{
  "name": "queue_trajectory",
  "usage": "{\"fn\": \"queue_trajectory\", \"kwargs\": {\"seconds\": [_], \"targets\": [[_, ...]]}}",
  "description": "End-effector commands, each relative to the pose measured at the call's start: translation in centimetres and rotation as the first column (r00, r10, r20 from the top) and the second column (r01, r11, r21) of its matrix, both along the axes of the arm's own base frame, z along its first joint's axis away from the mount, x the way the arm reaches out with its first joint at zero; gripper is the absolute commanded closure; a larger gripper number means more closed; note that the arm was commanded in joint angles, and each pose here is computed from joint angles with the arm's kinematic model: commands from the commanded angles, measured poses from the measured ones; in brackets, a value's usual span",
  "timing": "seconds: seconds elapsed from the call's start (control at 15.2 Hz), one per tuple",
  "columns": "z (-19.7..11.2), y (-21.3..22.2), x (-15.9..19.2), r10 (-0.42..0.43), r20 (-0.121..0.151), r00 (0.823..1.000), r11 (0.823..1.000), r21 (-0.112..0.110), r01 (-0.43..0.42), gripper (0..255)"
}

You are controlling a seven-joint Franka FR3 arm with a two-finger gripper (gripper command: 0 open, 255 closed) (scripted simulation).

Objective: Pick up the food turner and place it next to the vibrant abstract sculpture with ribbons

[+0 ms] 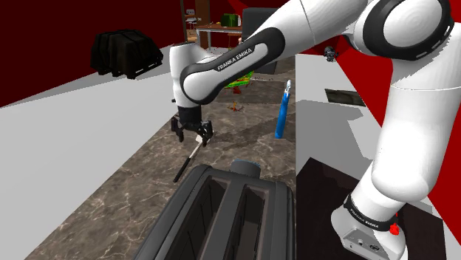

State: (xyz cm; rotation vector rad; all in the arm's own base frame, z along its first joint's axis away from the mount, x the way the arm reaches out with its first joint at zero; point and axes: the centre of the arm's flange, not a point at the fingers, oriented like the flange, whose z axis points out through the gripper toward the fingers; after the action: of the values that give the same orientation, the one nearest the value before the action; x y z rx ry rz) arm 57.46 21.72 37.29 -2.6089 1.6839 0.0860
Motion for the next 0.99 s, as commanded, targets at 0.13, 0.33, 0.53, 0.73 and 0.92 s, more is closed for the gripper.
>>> {"fn": "queue_trajectory", "kwargs": {"seconds": [0.13,0.33,0.53,0.73,0.92], "targets": [[-2.1,0.2,0.2,-0.008,0.000,1.000,1.000,0.001,0.008,0],[-3.4,0.3,0.1,-0.008,0.000,1.000,1.000,0.001,0.008,0],[-3.4,0.3,0.1,-0.008,0.000,1.000,1.000,0.001,0.008,0],[-3.4,0.3,0.1,-0.008,0.000,1.000,1.000,0.001,0.008,0],[-3.4,0.3,0.1,-0.008,0.000,1.000,1.000,0.001,0.008,255]]}}
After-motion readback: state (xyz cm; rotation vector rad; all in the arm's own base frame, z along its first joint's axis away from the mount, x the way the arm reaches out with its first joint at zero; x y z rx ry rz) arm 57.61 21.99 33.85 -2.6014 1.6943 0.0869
